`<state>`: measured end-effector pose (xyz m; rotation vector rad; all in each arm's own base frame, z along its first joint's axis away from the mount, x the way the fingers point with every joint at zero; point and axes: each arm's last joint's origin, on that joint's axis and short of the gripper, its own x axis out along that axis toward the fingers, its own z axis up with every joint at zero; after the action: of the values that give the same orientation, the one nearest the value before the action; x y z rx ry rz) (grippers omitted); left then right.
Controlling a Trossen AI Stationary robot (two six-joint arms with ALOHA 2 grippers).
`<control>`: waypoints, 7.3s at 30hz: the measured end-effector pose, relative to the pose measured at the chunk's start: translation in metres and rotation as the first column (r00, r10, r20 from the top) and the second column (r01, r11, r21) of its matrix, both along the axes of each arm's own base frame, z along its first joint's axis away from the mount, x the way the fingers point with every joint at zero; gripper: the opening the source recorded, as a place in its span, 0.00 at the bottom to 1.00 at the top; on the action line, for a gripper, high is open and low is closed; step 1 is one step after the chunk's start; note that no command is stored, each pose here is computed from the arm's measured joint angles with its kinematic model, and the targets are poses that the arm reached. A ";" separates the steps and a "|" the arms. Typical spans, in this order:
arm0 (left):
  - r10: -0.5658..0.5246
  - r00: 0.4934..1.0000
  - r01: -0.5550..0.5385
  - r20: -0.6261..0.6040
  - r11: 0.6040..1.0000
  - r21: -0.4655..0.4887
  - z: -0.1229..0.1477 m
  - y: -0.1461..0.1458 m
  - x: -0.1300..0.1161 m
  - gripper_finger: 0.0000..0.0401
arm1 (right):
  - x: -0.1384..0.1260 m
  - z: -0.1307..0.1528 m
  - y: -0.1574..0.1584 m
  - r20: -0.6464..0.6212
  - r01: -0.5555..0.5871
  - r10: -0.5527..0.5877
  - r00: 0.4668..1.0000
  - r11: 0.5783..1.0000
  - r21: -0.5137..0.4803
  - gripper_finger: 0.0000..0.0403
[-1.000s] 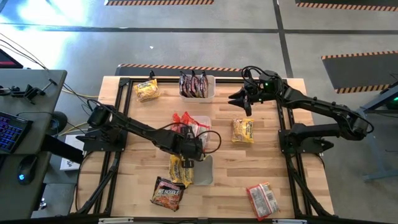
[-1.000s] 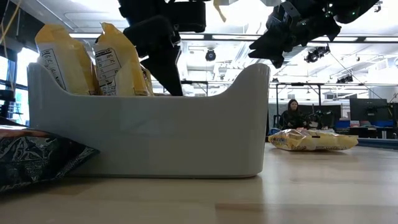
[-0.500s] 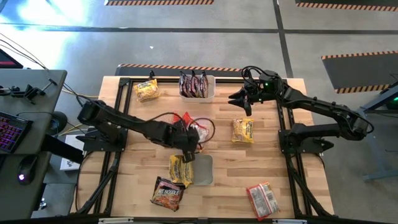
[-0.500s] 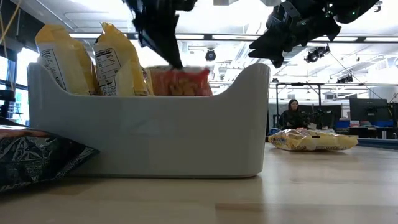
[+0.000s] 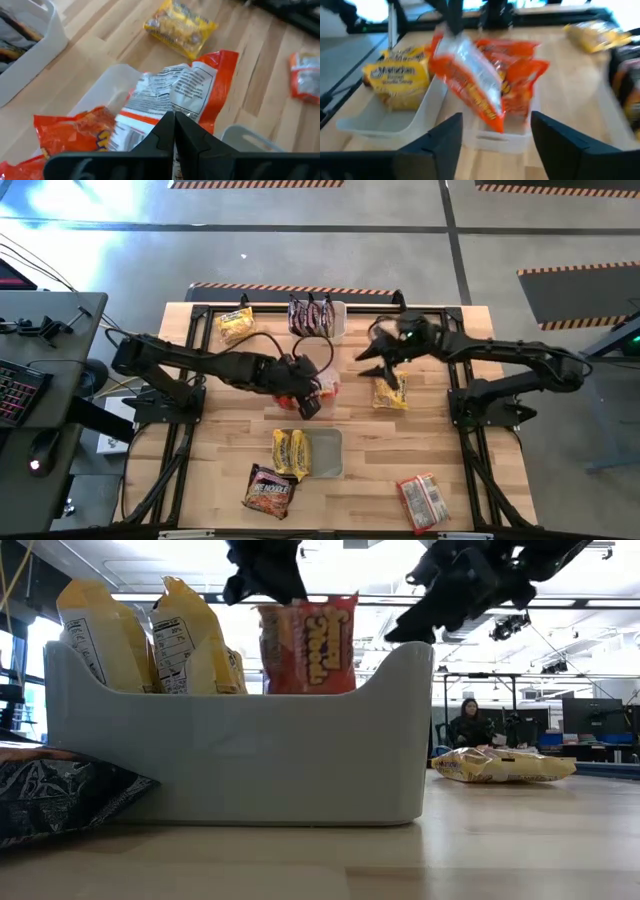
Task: Sort Maruchan noodles
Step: Put the orange noodle pack into the transparent bin
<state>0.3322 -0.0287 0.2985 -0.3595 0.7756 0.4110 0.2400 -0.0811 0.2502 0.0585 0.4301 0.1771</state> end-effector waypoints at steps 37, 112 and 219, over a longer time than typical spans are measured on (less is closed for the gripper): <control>0.096 0.911 -0.082 0.401 0.995 -0.054 0.082 0.030 -0.044 0.00 | 0.067 -0.007 -0.005 0.432 0.091 -0.070 0.899 0.995 -0.029 0.64; -0.042 0.936 0.007 0.351 0.995 0.102 0.083 0.067 -0.048 0.58 | 0.089 0.111 -0.028 -0.235 -0.020 0.011 0.972 0.999 -0.037 0.20; -0.084 0.105 -0.248 0.991 0.963 0.108 0.106 0.087 -0.086 0.22 | 0.094 0.119 -0.010 0.669 -0.132 -0.472 0.574 0.753 0.645 0.71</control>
<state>0.2467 0.0581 0.4045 -0.3479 -0.7291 0.2598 0.3337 -0.0907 0.3691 0.6911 -0.6117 0.1160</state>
